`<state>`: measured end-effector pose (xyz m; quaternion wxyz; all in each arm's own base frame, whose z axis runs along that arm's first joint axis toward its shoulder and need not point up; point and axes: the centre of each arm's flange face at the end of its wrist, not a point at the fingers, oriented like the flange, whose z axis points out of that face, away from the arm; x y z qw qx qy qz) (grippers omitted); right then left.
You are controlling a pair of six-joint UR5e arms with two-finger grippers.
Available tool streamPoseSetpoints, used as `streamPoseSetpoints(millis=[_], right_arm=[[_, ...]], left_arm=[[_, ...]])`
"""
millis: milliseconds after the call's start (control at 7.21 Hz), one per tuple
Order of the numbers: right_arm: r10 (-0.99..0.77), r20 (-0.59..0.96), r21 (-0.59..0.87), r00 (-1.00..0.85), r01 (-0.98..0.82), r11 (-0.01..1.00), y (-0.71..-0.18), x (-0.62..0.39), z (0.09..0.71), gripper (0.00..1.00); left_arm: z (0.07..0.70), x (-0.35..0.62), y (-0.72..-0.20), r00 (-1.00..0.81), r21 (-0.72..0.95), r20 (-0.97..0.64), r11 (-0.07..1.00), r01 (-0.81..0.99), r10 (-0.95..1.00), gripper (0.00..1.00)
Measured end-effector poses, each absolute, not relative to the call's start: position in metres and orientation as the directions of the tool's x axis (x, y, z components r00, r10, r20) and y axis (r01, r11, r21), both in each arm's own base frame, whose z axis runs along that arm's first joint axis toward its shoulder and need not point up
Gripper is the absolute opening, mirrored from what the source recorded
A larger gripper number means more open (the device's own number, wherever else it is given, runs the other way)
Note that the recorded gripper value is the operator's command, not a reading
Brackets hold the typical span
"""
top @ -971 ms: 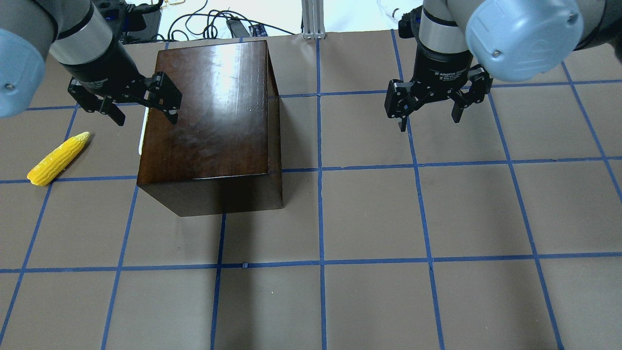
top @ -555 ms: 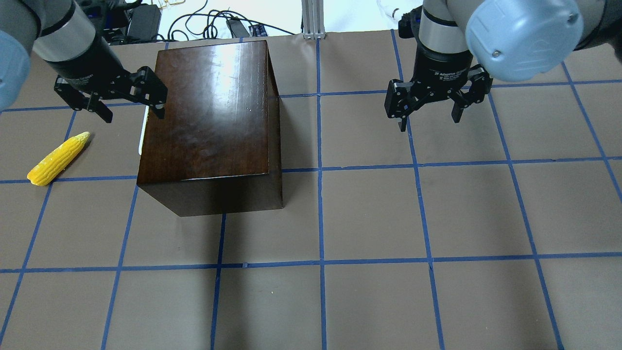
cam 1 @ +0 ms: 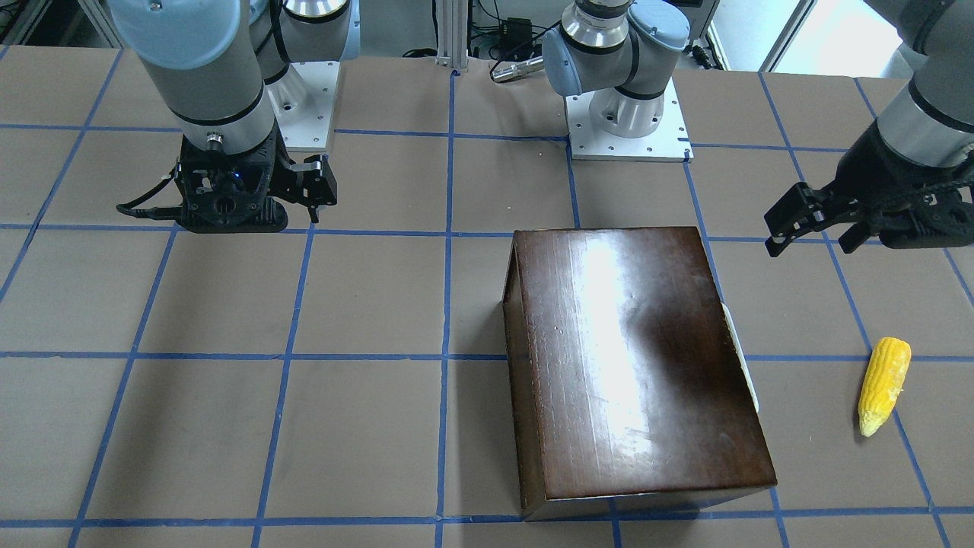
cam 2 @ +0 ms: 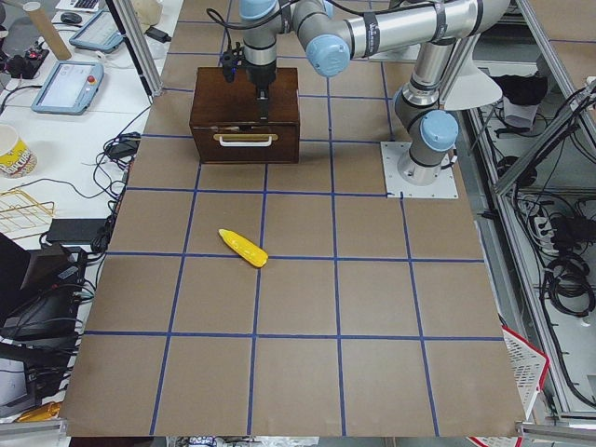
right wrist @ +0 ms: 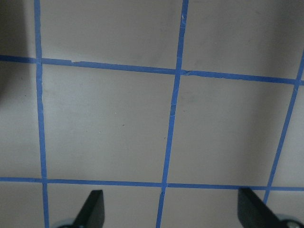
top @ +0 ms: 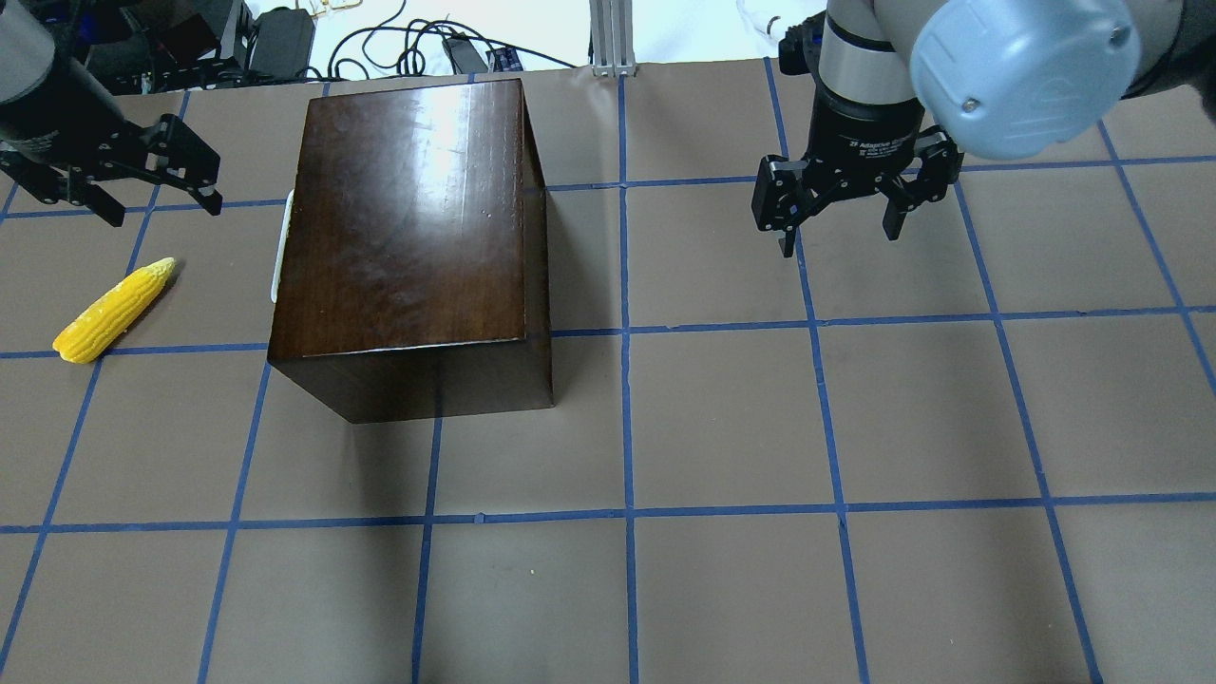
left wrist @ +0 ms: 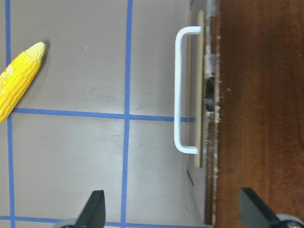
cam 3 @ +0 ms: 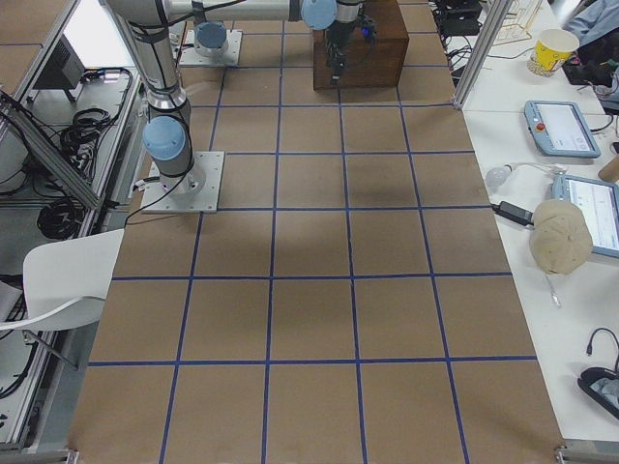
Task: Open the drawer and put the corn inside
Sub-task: 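Move the left gripper off the box toward the white drawer handle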
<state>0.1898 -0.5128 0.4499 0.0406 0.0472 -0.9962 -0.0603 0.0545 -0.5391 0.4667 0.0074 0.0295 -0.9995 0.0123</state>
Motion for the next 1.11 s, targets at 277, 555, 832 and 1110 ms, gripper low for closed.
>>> streamPoseSetpoints(millis=[277, 555, 832, 1110], right_arm=[[-0.099, 0.075, 0.124, -0.992, -0.089, 0.988, -0.513, 0.19, 0.45, 1.0], [-0.099, 0.075, 0.124, -0.992, -0.089, 0.988, -0.513, 0.19, 0.45, 1.0], [-0.099, 0.075, 0.124, -0.992, -0.089, 0.988, -0.513, 0.19, 0.45, 1.0], [-0.099, 0.075, 0.124, -0.992, -0.089, 0.988, -0.513, 0.19, 0.45, 1.0]], left_arm=[[0.448, 0.096, -0.547, -0.998, -0.013, 0.048, 0.999, -0.05, -0.049, 1.0], [0.424, 0.123, -0.559, -0.997, -0.017, 0.078, 1.0, -0.02, -0.018, 1.0], [0.395, 0.131, -0.577, -0.992, -0.021, 0.127, 1.0, -0.013, -0.01, 1.0], [0.367, 0.134, -0.591, -0.984, -0.018, 0.176, 1.0, -0.022, -0.018, 1.0]])
